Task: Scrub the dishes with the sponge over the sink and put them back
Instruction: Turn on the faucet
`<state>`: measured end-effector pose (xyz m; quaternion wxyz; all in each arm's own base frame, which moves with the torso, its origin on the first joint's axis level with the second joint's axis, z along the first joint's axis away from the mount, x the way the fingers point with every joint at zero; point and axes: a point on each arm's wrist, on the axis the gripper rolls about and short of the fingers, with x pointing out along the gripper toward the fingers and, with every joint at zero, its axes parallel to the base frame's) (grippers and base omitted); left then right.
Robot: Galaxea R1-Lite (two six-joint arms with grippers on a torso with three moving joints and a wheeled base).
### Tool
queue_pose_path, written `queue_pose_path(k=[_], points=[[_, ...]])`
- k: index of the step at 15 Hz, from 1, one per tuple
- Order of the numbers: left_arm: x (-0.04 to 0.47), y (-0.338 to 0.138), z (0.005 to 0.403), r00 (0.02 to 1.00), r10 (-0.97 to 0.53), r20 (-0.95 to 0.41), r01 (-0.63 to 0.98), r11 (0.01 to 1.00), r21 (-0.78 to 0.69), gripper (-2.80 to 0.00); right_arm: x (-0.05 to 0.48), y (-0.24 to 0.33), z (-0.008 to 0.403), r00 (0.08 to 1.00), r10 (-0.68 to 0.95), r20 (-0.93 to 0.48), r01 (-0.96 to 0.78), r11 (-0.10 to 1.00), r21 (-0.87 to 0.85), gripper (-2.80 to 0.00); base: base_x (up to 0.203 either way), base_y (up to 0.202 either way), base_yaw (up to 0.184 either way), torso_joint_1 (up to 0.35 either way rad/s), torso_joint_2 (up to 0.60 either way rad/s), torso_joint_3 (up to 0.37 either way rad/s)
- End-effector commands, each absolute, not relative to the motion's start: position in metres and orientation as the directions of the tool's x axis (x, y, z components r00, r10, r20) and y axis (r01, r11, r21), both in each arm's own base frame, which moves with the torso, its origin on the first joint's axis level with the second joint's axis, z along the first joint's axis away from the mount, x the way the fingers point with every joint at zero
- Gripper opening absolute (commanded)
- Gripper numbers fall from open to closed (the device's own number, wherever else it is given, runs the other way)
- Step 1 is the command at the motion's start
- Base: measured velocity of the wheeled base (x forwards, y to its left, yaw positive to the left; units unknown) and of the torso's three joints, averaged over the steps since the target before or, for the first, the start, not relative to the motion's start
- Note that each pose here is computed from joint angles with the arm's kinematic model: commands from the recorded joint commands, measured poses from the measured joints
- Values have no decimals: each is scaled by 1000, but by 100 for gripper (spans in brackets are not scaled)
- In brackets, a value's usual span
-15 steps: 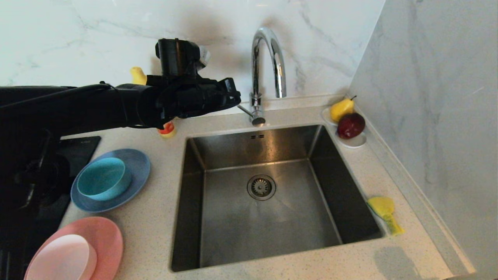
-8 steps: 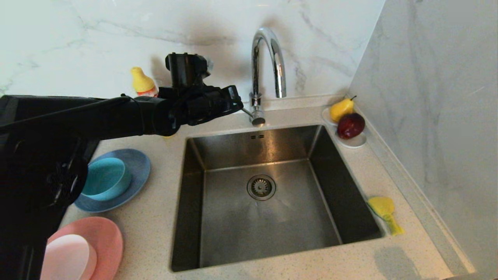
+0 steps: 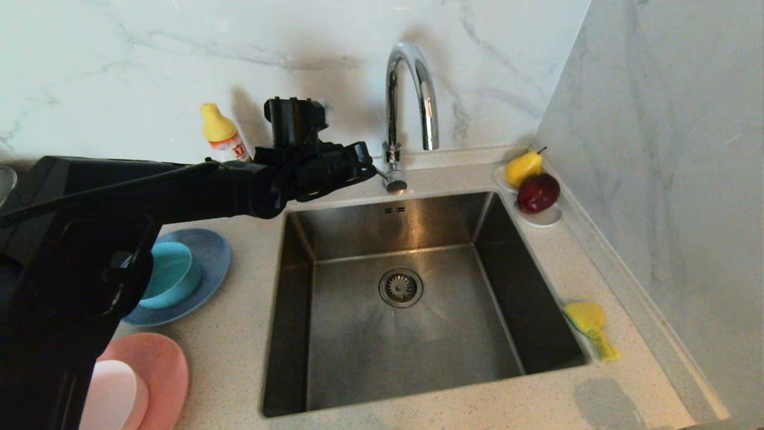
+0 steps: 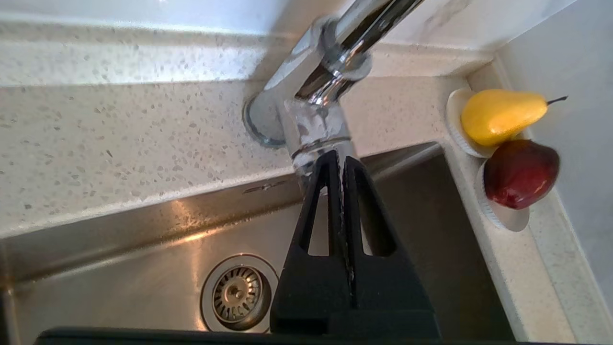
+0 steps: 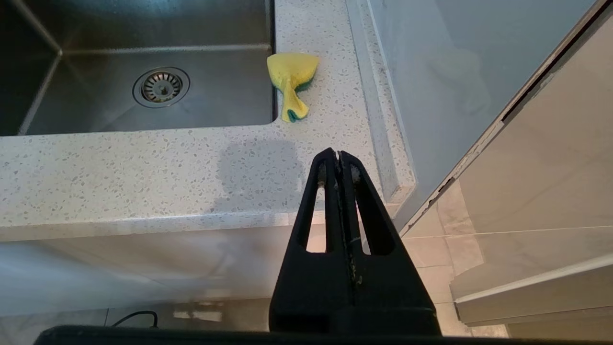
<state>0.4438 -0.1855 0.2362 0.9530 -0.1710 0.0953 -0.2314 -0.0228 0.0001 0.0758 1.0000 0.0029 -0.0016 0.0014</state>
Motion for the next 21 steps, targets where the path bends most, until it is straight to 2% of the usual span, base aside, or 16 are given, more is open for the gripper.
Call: queue_pose_path(k=[1, 12, 21], points=[[446, -186, 232, 873, -475, -110, 406, 834, -373, -280, -23, 0, 76, 1000, 3, 5, -3, 1000, 6, -280, 0, 0, 0, 0, 0, 0], [450, -174, 240, 888, -456, -63, 403, 836, -371, -280, -23, 0, 76, 1000, 3, 5, -3, 1000, 6, -280, 0, 0, 0, 0, 0, 0], [456, -176, 227, 883, -464, -76, 406, 834, -373, -280, -23, 0, 76, 1000, 3, 3, -3, 1000, 6, -280, 0, 0, 0, 0, 0, 0]])
